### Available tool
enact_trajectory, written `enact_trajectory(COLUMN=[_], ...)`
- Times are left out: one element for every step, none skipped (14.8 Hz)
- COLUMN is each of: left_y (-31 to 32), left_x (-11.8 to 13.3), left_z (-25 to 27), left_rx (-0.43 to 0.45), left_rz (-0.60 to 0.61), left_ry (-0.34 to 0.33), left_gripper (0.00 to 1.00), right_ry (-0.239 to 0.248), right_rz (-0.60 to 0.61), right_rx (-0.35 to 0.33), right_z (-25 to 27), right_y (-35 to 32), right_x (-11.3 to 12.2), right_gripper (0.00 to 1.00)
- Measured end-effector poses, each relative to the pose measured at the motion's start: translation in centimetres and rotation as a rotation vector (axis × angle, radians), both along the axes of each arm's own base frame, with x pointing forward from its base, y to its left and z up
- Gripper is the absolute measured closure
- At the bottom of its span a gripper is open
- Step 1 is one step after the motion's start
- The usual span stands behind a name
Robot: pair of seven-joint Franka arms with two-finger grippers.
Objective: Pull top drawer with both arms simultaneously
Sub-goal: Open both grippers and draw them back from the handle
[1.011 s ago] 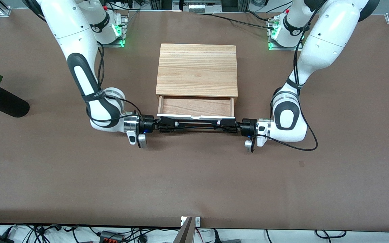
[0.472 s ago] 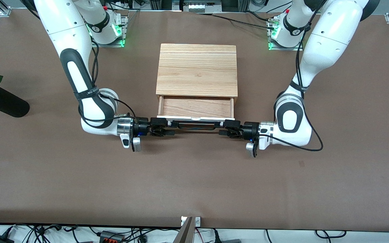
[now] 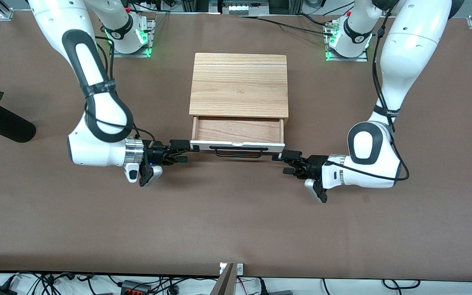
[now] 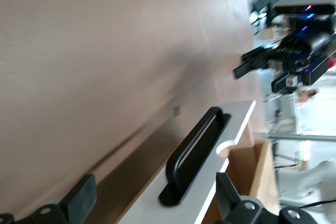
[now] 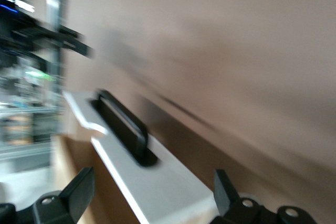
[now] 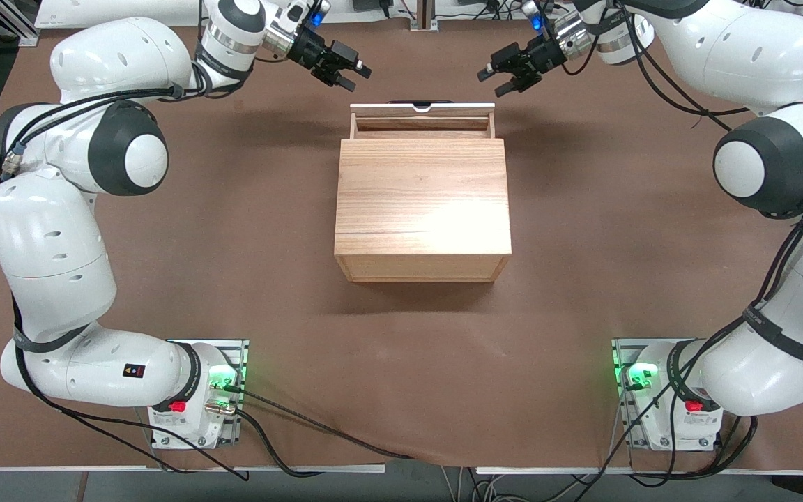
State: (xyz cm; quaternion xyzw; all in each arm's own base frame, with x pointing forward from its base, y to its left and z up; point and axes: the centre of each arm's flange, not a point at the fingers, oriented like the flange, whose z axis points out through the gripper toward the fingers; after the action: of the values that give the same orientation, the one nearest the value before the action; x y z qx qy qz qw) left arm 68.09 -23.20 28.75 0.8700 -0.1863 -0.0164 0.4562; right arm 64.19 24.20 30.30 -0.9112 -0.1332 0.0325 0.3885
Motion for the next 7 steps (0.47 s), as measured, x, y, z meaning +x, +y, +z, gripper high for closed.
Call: enact_trajectory(left_y=[0.4, 0.7, 1.2, 2.0, 3.0, 4.1, 5.3], left_x=[0.1, 0.0, -0.2, -0.5, -0.8, -1.3, -1.7], left_z=[1.5, 3.1, 4.7, 6.3, 7.9, 9.3, 10.7], left_rx=[0.04, 0.079, 0.12, 0.161, 0.207, 0.251, 0.288], left_rz=[-0.014, -0.033, -0.055, -0.069, -0.081, -0.092, -0.102], left_ry=[-0.017, -0.026, -0.031, -0.03, -0.016, 0.008, 0.029], left_gripper=[0.0, 0.0, 0.0, 0.0, 0.0, 0.0, 0.0], right_ry=[-0.013, -0.026, -0.026, -0.015, -0.005, 0.006, 0.022], right_rz=[0.026, 0.045, 0.056, 0.069, 0.086, 0.105, 0.12], right_rx=[-0.111, -0.219, -0.316, -0.408, -0.502, -0.594, -0.667], right_z=[1.1, 2.2, 3.4, 4.6, 5.7, 6.7, 7.7], right_y=[-0.8, -1.5, -2.2, -2.8, -3.6, -4.5, -5.4], right_x=[0.0, 0.0, -0.2, -0.6, -1.1, -1.7, -2.2], right_gripper=[0.0, 0.0, 0.0, 0.0, 0.0, 0.0, 0.0])
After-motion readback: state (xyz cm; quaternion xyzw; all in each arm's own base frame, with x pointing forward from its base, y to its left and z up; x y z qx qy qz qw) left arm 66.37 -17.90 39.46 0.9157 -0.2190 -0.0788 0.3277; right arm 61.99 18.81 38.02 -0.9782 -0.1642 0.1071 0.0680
